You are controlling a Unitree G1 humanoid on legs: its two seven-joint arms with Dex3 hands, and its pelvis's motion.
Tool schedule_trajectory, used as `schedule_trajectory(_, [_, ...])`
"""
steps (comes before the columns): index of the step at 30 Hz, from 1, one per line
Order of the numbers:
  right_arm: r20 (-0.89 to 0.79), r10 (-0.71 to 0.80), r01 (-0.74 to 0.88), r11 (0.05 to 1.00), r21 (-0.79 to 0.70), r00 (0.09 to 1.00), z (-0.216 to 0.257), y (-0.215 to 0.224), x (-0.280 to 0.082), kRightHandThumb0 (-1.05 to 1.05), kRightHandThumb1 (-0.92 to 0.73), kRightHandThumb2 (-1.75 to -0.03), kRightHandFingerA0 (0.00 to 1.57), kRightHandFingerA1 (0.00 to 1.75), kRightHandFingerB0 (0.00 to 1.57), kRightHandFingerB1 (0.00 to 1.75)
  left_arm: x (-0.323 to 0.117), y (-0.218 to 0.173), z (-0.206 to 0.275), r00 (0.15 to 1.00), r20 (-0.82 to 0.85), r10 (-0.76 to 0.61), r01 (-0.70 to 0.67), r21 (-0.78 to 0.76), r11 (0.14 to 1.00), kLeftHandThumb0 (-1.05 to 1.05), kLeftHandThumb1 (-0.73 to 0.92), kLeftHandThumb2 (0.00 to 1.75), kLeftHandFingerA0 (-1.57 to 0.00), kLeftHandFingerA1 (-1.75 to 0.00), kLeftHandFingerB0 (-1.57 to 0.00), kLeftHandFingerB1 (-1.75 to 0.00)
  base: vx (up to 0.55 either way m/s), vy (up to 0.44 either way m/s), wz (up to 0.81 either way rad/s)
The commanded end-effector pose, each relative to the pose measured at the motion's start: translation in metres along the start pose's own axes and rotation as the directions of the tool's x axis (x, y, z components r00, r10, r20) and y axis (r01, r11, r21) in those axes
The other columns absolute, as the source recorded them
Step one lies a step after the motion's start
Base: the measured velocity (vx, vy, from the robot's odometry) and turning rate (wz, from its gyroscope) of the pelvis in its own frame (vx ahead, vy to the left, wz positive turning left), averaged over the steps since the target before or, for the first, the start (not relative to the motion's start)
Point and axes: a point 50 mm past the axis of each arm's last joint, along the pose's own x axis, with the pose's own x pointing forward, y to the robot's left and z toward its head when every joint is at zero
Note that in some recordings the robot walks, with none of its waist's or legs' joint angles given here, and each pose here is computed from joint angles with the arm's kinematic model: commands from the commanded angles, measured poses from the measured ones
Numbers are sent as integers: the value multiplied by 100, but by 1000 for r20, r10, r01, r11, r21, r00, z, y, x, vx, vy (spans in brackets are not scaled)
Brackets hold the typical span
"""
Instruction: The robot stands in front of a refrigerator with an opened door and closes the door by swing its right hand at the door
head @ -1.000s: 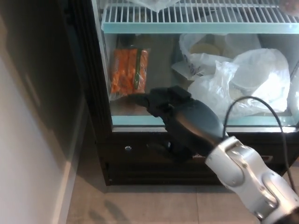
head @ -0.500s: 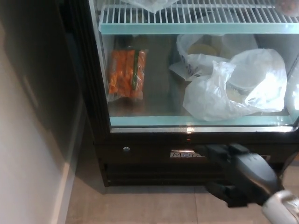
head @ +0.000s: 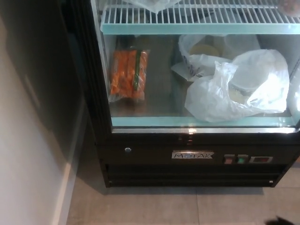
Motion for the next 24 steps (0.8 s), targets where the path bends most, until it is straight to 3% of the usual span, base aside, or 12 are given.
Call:
schedule_trajectory(1, [-393,14,138,924,356,919,-62,-2,-20,-74,-64,-98,31,47,25,44,4,11,18,1000,26,6,-7,40,999,-46,79,63,-29,-44,-27,-37,0,0,0])
schedule_trajectory(3, [-426,33,157,901,405,904,-68,-3,-23,-75,-64,-98,30,48,24,44,5,11,21,1000,29,5,-6,46,999,-47,79,63,-29,-43,-27,-37,0,0,0])
schedule_trajectory(4, [-439,49,158,893,421,897,-73,-2,-27,-67,-74,-66,37,34,35,33,5,10,22,999,34,-2,0,48,999,-48,79,63,-30,-45,-27,-37,0,0,0])
schedule_trajectory(10, [-443,108,118,884,452,890,-77,5,-31,-60,-75,-63,37,34,38,33,4,9,19,999,36,-8,7,47,999,-48,79,63,-30,-46,-27,-38,0,0,0])
schedule_trajectory(11, [-439,138,89,885,457,888,-76,7,-30,-63,-63,-98,35,52,24,45,4,10,18,999,31,-7,6,42,999,-48,79,63,-30,-44,-26,-37,0,0,0])
schedule_trajectory(19, [-427,216,-3,895,447,878,-70,11,-26,-61,-62,-99,39,55,25,46,1,13,8,1000,4,5,-5,30,1000,-49,79,63,-30,-42,-27,-36,0,0,0])
schedule_trajectory(20, [-424,218,-10,898,441,879,-69,11,-25,-64,-71,-66,43,39,36,34,1,13,8,1000,2,9,-9,30,1000,-48,79,63,-30,-42,-27,-36,0,0,0])
schedule_trajectory(23, [-418,224,-31,907,420,881,-65,10,-22,-63,-72,-66,43,38,35,34,1,15,8,1000,4,18,-18,32,999,-48,80,63,-30,-42,-27,-36,0,0,0])
schedule_trajectory(24, [-411,226,-39,909,416,883,-62,9,-19,-57,-61,-99,40,55,24,47,0,17,8,1000,4,21,-21,28,999,-48,79,63,-30,-42,-27,-36,0,0,0])
